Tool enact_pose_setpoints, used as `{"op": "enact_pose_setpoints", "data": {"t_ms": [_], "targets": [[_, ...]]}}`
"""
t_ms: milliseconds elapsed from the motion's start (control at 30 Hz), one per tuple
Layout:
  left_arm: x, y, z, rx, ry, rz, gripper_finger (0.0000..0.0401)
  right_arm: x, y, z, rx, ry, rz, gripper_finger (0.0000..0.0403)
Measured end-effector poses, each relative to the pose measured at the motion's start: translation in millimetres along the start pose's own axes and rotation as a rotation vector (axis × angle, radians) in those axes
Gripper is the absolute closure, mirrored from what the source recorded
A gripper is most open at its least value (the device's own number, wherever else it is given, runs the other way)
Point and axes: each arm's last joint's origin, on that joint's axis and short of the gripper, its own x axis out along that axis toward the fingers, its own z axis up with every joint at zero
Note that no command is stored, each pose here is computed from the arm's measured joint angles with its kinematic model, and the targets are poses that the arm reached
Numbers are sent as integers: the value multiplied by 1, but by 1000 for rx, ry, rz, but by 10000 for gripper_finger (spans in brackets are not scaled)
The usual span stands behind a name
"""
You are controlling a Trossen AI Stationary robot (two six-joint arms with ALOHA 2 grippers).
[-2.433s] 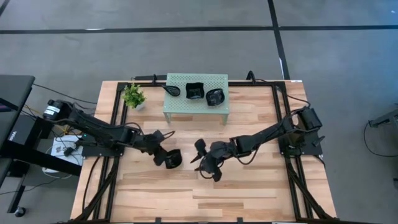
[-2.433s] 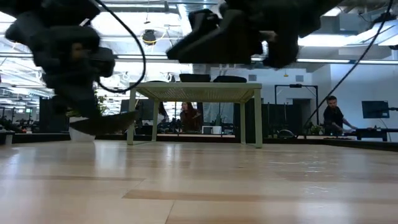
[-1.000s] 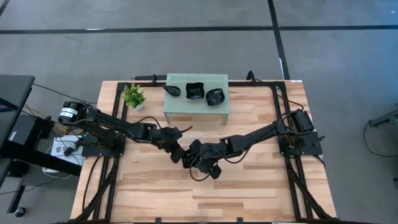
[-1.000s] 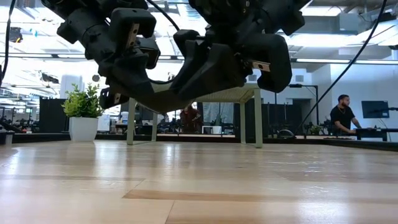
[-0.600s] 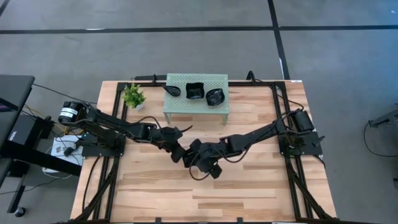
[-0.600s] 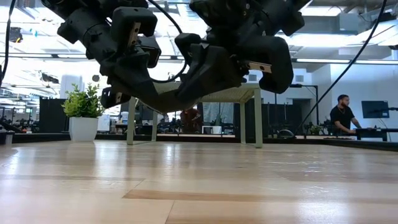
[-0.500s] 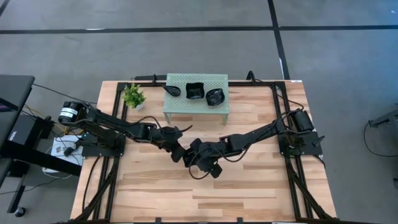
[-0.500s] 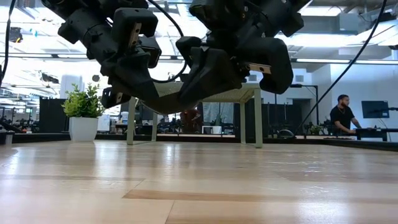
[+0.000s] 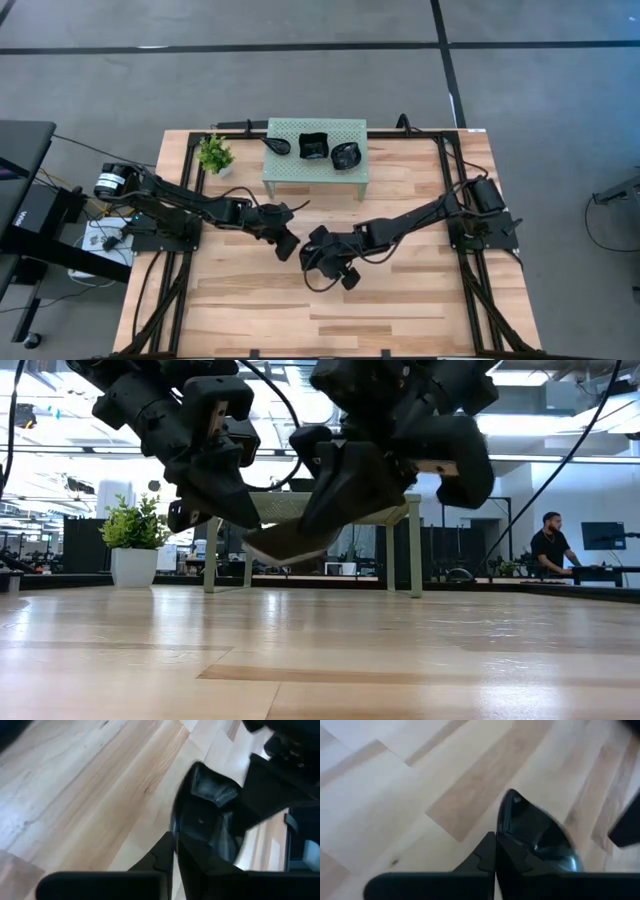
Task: Pick & Place Mini shaped plates
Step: Stack the leaf shaped plate on top of the other leaf shaped plate on the shelf
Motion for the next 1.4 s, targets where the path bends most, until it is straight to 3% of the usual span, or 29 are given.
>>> {"op": "enact_pose_setpoints", "data": {"t_ms": [333, 467, 567, 667, 733, 867, 1000, 1233, 1400], "targets": [[0, 0, 0, 49, -6, 8, 317, -11, 3, 8, 43, 69, -13, 401], [0, 0, 1, 77, -29, 26, 311, -47, 4, 37, 91, 135, -91, 399], [0, -1, 2, 79, -45, 19, 313, -84, 9, 57, 4, 197, -129, 399], [0, -1, 3, 87, -51, 14, 313, -126, 6, 72, -94, 220, -268, 401], [0, -2, 4, 135, -61, 6, 314, -152, -5, 74, -85, 203, -359, 401], [0, -8, 4, 272, -92, -27, 314, -195, -37, 56, 29, 146, -370, 401], [-1, -15, 5, 367, -134, -64, 314, -217, -73, 24, 93, 126, -338, 401], [-2, -18, 6, 434, -158, -77, 314, -215, -128, -33, 162, 170, -278, 399], [-2, -18, 6, 434, -158, -77, 314, -203, -152, -64, 198, 258, -271, 400]]}}
